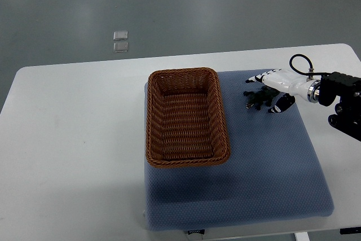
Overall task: Place crocodile in brown basket with right hand
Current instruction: 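Lower the right hand and close its fingers around the crocodile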
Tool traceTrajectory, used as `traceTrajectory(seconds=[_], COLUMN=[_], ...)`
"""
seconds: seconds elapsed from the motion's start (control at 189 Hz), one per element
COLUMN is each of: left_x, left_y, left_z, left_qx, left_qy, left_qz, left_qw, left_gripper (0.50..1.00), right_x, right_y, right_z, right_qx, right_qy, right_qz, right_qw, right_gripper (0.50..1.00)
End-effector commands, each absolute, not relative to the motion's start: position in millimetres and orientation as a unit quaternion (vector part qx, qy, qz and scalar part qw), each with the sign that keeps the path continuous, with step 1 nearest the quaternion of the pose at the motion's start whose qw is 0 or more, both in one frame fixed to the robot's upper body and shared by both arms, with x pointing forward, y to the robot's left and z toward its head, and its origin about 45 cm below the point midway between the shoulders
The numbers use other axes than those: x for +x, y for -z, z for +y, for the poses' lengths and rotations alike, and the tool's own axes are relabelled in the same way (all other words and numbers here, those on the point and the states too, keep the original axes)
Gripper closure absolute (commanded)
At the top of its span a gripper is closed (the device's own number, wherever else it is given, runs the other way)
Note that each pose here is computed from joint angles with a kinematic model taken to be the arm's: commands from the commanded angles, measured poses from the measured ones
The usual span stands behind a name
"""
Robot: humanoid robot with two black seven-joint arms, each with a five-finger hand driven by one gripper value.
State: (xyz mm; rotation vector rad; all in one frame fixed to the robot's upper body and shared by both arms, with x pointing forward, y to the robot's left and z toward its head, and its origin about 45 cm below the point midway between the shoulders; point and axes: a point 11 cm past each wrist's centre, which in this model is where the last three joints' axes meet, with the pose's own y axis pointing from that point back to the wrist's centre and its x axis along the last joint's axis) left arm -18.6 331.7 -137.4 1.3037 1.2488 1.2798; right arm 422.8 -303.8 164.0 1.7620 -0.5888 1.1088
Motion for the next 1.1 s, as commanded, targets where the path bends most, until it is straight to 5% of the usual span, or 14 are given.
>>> traceTrajectory(seconds=[0.0, 1.093], left_x=[-18.6, -18.5], left_y=[137.4, 137.4], left_z=[331.7, 331.7], left_qx=[0.527, 0.526], left_qy=[-0.517, -0.517], left_qz=[0.504, 0.505], left_qw=[0.448, 0.448], left_gripper=[0.5, 0.5], right_x=[425.1, 424.6], right_y=[-165.1, -158.1], right_z=[-301.3, -307.6], right_qx=[0.716, 0.701], right_qy=[-0.459, -0.471], right_qz=[-0.238, -0.228], right_qw=[0.47, 0.484], right_gripper=[0.654, 0.805])
